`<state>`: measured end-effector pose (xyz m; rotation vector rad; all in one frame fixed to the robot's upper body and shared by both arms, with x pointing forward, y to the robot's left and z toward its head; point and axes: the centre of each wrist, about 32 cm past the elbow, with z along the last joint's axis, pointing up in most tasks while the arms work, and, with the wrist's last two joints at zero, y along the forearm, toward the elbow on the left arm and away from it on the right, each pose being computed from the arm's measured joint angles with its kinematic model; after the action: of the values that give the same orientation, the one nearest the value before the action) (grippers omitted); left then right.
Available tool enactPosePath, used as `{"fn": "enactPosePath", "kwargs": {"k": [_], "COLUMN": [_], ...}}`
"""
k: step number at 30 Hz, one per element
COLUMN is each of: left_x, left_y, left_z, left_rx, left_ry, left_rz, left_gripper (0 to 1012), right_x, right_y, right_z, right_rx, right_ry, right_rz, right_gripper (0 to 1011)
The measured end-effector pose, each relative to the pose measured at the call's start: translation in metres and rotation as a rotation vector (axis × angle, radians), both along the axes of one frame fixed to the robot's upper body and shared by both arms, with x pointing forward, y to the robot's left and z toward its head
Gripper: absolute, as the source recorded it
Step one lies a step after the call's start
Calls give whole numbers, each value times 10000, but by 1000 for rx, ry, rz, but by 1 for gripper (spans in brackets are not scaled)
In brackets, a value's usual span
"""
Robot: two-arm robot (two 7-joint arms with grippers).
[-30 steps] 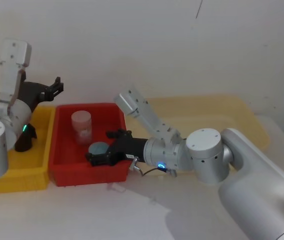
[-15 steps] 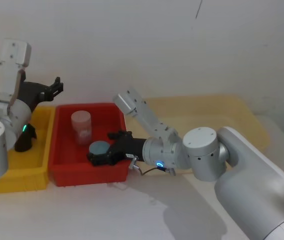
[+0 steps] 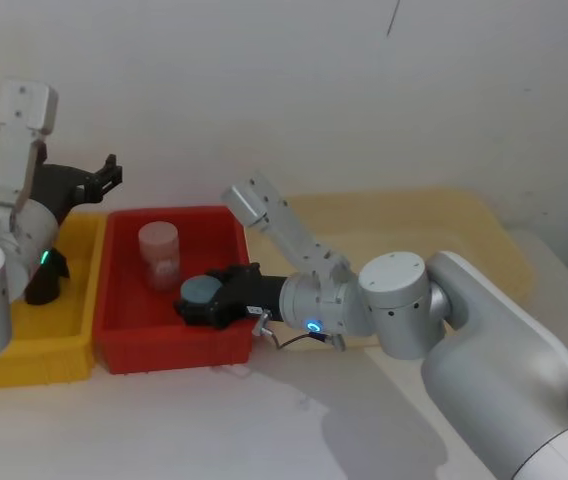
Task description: Pick up the garbage bag with the one hand and transfer it to the other hand.
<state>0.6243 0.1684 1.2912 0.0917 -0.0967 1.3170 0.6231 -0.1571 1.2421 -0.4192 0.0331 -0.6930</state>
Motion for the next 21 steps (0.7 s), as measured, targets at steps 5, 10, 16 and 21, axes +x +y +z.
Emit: {"fn": "enactPosePath", "kwargs": {"k": [5, 10, 16, 21], "left_x": [0, 0, 0, 0], "left_y": [0, 0, 0, 0], "left_z": [0, 0, 0, 0], "left_rx": [0, 0, 0, 0], "left_ry": [0, 0, 0, 0], "left_rz": [0, 0, 0, 0], "left_gripper": [1001, 1002, 1001, 1001], "right_x": [6, 7, -10, -24], "right_y": [3, 1, -18, -64], "right_z": [0, 5, 73, 183], "right_rx": [1, 4, 35, 72], "right_ry": [2, 3, -9, -36], "right_rz": [-1, -2, -5, -16], "right_gripper": [666, 666, 666, 666]}}
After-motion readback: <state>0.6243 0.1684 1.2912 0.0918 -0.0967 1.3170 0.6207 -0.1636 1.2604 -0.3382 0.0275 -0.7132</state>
